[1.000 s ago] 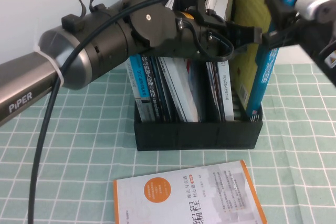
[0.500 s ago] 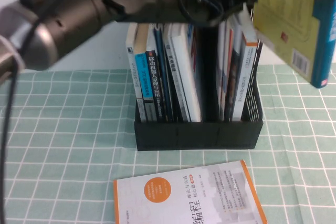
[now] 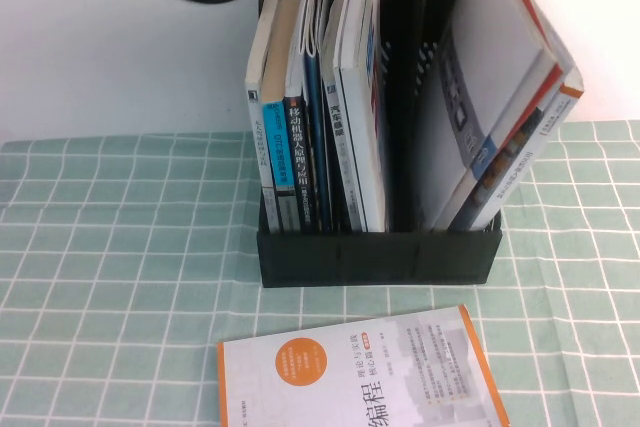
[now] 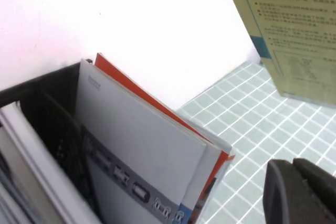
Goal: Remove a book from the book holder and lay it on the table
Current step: Pick up the right side book from the book shelf, then place the picked book on the book
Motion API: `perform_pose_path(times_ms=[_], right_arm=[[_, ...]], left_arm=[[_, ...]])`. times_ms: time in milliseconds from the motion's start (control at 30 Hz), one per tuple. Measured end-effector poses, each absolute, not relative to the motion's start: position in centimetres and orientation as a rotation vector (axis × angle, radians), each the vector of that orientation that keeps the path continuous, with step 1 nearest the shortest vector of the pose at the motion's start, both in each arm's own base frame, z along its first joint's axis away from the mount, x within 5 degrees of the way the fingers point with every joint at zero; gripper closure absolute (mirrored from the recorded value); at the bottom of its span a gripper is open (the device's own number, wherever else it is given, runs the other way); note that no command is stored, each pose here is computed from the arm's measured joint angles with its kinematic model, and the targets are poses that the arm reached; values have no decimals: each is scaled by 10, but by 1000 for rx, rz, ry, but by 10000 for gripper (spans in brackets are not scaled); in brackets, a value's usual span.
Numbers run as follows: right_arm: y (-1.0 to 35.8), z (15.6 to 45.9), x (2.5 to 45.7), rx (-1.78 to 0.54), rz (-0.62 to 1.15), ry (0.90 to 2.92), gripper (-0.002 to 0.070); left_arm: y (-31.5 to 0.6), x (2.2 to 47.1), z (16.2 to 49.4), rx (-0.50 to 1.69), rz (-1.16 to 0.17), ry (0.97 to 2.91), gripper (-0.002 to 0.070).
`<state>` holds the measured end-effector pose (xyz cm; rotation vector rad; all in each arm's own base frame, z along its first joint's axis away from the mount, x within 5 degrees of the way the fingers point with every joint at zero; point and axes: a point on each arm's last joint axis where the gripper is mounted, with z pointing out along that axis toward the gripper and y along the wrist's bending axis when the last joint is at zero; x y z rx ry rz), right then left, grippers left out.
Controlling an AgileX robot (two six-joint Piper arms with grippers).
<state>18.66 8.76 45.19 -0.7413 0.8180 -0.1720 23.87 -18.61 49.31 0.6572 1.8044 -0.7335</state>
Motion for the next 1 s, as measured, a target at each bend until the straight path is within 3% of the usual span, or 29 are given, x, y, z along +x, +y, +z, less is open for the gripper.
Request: perform_pose_path(times_ms=[233, 567, 833, 1000], right_arm=[[100, 445, 163, -1029, -152, 746, 464], [116, 425, 143, -1307, 120, 721, 458], [121, 422, 127, -1381, 307, 743, 458], [137, 398, 128, -1437, 418, 798, 458]], left_arm=[[-162, 216, 494, 655, -611, 1811, 678], [-132, 178, 431, 599, -573, 1876, 678], [-108, 145, 390, 434, -659, 1874, 678], [-97, 141, 358, 210, -749, 1778, 678]])
